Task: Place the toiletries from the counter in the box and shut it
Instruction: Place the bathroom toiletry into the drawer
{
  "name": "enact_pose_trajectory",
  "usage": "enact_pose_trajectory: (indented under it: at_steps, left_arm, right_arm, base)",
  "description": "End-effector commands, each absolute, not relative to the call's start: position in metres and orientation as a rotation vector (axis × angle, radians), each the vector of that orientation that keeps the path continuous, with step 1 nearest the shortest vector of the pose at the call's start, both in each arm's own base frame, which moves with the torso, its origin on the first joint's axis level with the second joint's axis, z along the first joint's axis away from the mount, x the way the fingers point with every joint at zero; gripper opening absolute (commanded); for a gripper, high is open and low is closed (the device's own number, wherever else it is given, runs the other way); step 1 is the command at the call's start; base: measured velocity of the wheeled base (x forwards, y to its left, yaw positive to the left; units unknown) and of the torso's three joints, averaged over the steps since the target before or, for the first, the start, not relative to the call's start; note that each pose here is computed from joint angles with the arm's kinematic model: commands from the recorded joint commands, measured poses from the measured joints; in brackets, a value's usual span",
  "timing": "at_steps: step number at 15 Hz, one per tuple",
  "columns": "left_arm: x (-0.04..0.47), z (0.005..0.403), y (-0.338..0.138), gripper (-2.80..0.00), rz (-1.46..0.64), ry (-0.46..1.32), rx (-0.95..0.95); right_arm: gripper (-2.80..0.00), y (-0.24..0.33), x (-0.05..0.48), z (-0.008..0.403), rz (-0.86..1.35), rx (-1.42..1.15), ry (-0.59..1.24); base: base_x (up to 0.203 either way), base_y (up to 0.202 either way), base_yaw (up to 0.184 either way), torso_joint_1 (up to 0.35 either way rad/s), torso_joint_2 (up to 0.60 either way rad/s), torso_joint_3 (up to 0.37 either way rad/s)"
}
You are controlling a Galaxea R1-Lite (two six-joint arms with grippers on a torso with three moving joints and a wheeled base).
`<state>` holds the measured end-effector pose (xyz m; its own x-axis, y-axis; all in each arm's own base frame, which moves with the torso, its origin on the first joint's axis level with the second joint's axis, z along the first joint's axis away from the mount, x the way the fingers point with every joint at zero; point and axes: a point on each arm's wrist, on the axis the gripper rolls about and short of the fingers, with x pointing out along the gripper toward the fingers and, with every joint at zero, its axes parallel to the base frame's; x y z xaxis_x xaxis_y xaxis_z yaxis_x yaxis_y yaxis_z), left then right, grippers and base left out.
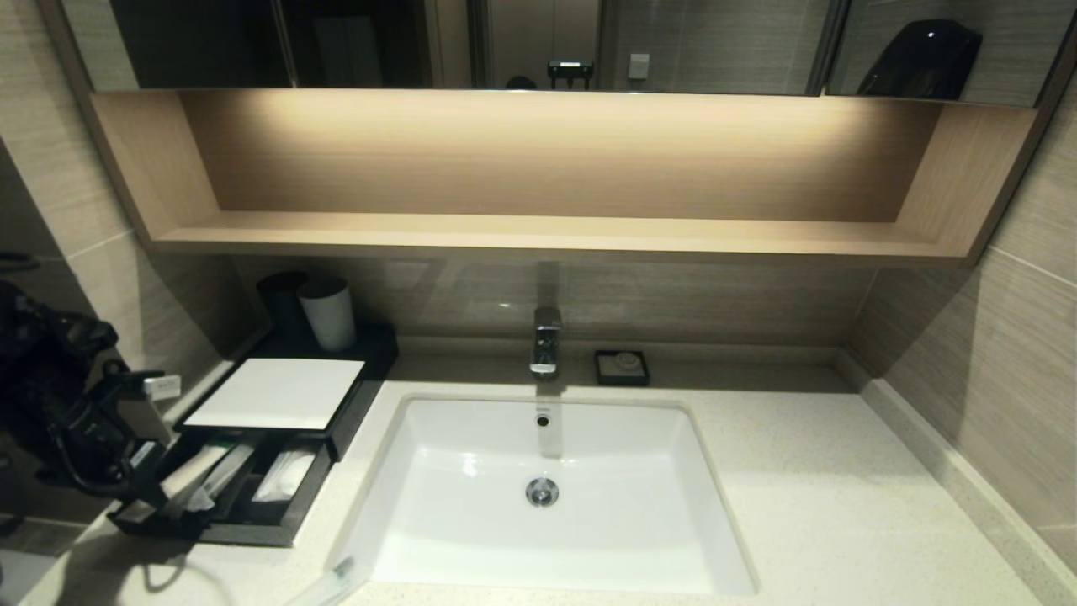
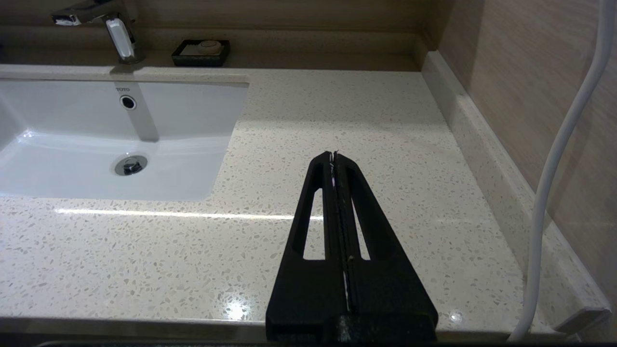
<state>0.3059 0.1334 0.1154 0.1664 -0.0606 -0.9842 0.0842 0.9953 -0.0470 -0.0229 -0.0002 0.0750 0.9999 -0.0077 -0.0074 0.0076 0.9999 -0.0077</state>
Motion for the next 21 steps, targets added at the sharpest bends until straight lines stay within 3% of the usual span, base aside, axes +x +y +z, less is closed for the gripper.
enact_pose_trajectory:
  at_steps: [1, 21]
  left_arm:
    - [0.309, 0.112, 0.134, -2.80, -0.114, 1.408, 0.013]
    - [0.330, 0.101, 0.135, -2.80, -0.094, 1.363, 0.000]
  right_arm:
    - [-2.80, 0.000, -0.023, 0.075, -0.008, -0.008, 0.008]
    - [-2.80, 0.000, -0.023, 0.075, -0.008, -0.008, 0.008]
  base:
    - [0.000, 0.000, 0.000, 0.000, 0.00, 0.000]
    - [0.000, 0.000, 0.000, 0.000, 0.00, 0.000]
